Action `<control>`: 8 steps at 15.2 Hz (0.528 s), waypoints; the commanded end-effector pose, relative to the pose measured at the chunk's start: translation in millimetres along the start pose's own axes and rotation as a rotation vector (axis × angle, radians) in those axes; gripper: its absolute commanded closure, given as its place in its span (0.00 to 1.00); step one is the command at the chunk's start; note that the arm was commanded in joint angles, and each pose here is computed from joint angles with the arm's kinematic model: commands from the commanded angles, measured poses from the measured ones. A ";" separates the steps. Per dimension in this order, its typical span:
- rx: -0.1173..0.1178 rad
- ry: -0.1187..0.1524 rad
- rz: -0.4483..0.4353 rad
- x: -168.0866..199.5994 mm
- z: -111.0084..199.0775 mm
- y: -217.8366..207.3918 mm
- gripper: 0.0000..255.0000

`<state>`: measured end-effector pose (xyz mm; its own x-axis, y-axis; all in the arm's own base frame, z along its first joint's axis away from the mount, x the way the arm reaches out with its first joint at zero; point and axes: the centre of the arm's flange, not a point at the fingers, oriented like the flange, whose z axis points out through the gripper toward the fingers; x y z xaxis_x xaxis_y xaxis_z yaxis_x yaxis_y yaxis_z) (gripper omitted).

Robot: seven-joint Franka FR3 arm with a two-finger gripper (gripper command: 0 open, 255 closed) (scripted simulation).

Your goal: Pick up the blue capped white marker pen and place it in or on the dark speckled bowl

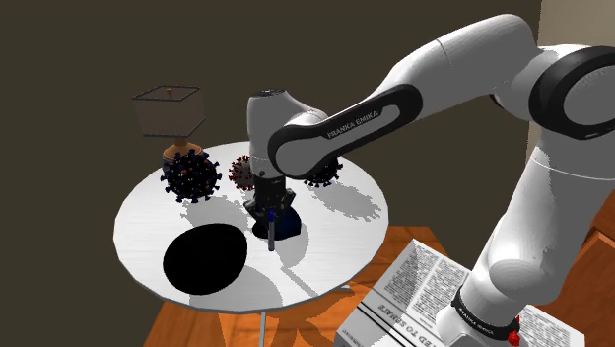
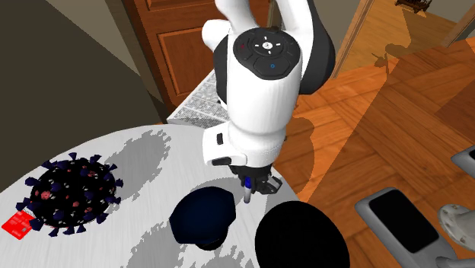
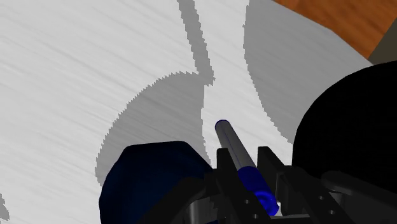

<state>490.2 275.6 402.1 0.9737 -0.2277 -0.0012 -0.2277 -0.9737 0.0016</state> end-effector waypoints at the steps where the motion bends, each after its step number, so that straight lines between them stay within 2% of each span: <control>1: 0.000 0.000 0.000 1.6 -11.2 -0.3 1.00; 8: 0.000 0.000 0.000 1.6 -48.2 -0.2 1.00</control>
<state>491.7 275.0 445.6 0.9737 -0.2277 -0.0014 -0.2277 -0.9737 0.0015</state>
